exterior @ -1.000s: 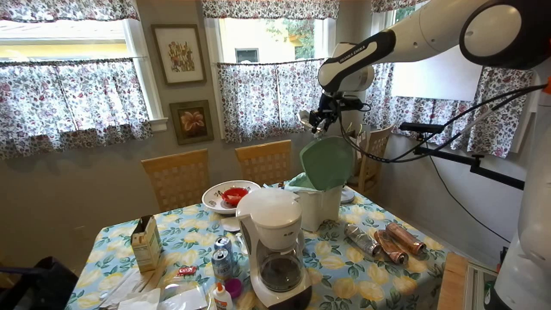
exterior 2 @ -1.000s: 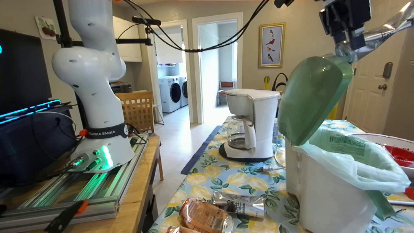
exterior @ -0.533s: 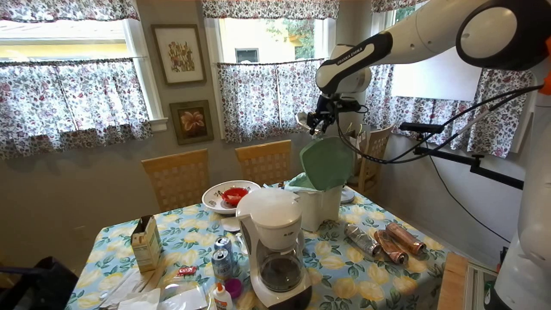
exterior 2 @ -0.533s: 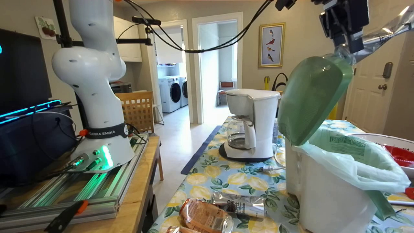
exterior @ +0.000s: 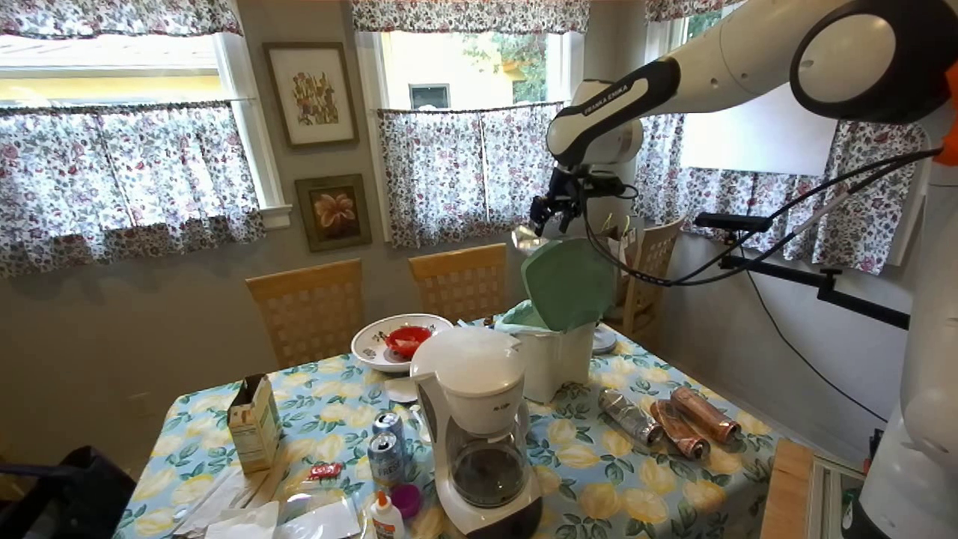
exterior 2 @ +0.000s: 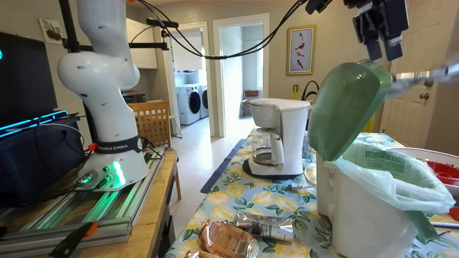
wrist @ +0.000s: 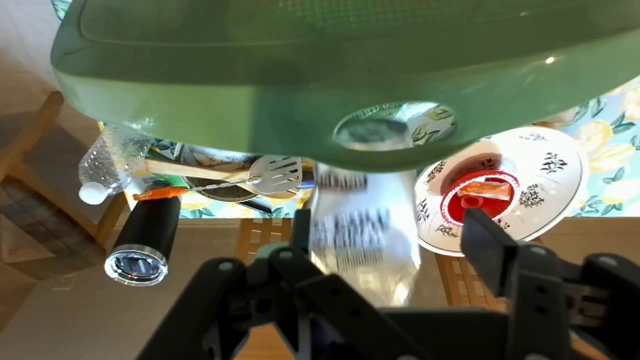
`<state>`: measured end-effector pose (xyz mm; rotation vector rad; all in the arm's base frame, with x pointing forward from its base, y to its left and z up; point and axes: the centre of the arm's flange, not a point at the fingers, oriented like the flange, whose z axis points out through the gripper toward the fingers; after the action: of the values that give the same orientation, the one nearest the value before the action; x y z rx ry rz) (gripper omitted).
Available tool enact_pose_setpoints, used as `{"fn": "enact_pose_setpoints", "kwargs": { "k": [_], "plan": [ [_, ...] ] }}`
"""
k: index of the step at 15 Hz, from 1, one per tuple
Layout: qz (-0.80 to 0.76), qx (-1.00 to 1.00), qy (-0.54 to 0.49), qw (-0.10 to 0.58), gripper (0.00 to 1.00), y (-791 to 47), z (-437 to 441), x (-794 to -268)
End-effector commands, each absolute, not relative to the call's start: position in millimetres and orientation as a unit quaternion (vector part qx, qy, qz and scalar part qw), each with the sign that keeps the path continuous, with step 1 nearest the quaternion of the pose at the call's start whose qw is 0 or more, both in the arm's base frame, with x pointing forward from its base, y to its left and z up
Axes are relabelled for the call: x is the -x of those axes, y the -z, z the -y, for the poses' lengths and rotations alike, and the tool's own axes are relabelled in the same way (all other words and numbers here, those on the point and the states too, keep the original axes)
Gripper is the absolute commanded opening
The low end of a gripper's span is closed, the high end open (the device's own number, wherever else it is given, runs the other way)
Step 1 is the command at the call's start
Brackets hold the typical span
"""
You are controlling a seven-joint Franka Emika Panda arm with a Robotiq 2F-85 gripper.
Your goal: Put one silver can in the bin then close the bin.
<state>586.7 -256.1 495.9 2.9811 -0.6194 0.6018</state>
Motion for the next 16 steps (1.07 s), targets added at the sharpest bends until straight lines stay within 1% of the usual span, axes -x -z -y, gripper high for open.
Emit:
{"fn": "enact_pose_setpoints", "kwargs": {
  "k": [1, 11, 16],
  "plan": [
    [0.208, -0.958, -0.199, 0.017, 1.0, -502, 254, -592],
    [0.211, -0.956, -0.206, 0.015, 1.0, -514, 245, -588],
    [0.227, -0.952, -0.204, -0.001, 1.0, -530, 232, -578]
  ]
}}
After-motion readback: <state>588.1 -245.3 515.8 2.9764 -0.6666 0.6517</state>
